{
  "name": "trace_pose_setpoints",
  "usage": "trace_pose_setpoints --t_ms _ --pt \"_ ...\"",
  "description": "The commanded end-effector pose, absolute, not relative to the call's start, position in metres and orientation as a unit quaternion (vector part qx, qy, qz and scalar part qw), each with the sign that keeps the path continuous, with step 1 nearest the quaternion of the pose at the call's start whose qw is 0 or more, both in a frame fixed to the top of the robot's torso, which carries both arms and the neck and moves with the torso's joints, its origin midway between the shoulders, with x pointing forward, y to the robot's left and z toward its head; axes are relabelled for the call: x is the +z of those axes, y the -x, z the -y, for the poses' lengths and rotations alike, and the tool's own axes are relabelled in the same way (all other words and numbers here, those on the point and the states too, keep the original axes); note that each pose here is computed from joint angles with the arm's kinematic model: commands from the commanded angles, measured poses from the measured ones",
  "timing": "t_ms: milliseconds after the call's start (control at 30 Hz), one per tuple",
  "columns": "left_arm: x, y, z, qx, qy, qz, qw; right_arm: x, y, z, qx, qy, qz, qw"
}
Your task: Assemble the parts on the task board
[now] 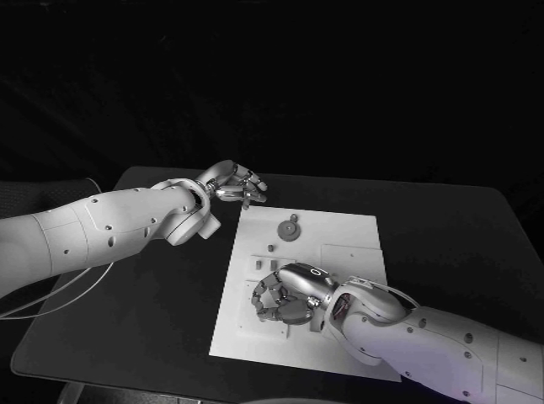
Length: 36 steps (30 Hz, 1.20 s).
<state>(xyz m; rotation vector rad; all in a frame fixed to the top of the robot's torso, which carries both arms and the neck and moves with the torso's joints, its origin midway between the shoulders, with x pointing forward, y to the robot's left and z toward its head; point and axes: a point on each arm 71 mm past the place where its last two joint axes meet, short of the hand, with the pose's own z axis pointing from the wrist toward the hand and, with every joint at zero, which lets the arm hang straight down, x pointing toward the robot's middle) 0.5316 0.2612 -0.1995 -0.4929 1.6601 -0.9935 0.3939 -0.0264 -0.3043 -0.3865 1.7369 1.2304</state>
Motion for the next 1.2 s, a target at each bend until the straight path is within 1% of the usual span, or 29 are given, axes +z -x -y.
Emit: trace_pose_setpoints --t_ms 33,200,833,1200 --pt "-0.199 -0.531 -0.259 -0.423 0.205 -0.697 0.541 -0.307 -0.388 0.022 0.494 0.197 -0.7 0.477" --pt "-0.199 -0.532 -0.258 -0.424 0.204 -0.698 0.54 -0.31 -0.387 0.021 0.494 0.194 -0.704 0.472" --pt "-0.199 -0.532 -0.257 -0.425 0.204 -0.698 0.539 -0.32 -0.392 0.023 0.481 0.188 -0.712 0.477" --pt "-0.199 -0.532 -0.258 -0.424 0.204 -0.698 0.539 -0.322 -0.392 0.022 0.479 0.188 -0.714 0.474"
